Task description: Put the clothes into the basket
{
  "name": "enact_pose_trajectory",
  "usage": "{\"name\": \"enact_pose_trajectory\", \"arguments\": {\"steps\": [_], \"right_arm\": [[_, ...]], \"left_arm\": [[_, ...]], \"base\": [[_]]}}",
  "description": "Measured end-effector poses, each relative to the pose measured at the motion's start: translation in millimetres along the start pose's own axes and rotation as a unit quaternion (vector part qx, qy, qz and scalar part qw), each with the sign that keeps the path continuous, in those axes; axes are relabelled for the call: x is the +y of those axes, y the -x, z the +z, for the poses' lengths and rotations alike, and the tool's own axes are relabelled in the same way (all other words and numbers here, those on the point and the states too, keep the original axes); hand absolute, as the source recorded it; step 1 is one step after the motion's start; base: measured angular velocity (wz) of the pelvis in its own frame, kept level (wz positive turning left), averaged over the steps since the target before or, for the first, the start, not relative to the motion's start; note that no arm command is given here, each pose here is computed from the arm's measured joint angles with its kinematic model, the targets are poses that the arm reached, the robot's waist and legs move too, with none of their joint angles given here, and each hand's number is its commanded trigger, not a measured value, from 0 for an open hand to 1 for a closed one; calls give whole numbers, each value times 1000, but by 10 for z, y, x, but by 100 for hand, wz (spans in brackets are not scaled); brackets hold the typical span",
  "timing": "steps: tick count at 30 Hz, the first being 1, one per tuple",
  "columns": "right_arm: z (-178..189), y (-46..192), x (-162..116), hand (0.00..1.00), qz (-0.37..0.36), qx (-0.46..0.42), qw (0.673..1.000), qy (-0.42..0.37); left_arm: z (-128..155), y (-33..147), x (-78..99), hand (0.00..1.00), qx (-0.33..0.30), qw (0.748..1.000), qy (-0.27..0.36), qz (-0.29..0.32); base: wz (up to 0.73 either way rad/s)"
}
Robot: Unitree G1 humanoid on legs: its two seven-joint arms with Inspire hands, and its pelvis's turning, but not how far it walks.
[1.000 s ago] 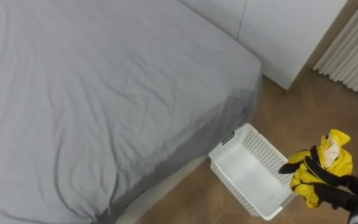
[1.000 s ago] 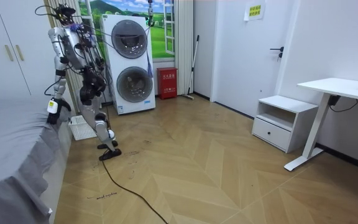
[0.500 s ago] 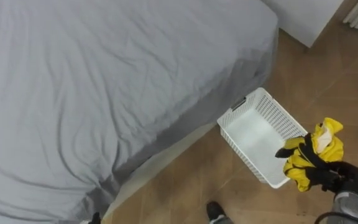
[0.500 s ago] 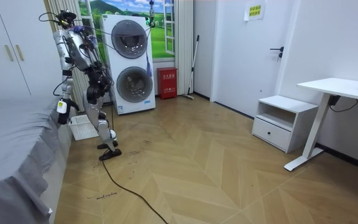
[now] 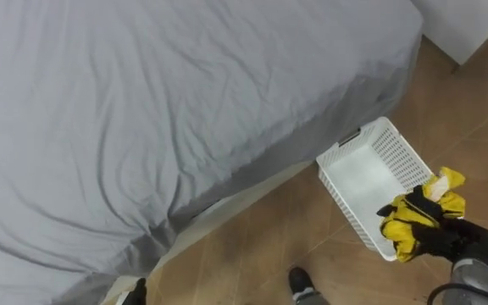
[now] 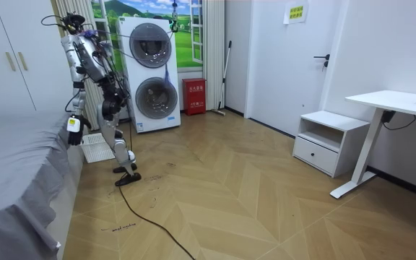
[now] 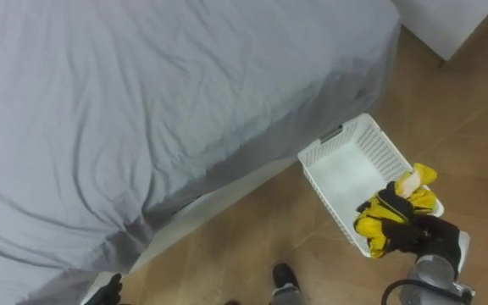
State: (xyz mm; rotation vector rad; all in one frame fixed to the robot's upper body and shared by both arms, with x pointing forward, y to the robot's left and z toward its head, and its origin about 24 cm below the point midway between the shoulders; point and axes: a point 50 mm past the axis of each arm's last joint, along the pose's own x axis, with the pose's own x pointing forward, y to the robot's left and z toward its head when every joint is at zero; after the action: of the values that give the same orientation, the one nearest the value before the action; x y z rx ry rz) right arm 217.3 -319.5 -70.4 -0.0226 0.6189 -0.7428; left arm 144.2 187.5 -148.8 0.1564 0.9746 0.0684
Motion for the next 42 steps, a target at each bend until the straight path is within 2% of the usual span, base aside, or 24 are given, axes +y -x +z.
{"name": "enact_pose_trajectory", "arguments": {"steps": [12,22,31,34,37,42], "right_arm": [[241,-57,-57,0,-44,-26,998,-36],[273,-64,-96,0,-49,-36,998,-34],[225,-57,-117,0,-50,-32,998,-26],[137,-44,-169,0,-55,-23,998,-20],[-129,16,-289,0,-51,1,999,15],[-785,261,-435,0,-35,83,995,42]], "left_arm": [[-19,2,15,0,3,1000,-5,0],[-22,2,36,0,4,1000,-6,2],[-29,3,131,0,5,1000,-12,12],[-67,14,133,0,8,1000,-16,11],[-161,48,136,0,12,1000,-12,12],[-394,152,172,0,25,999,-8,20]], "base": [[12],[0],[0],[0],[9],[21]]}}
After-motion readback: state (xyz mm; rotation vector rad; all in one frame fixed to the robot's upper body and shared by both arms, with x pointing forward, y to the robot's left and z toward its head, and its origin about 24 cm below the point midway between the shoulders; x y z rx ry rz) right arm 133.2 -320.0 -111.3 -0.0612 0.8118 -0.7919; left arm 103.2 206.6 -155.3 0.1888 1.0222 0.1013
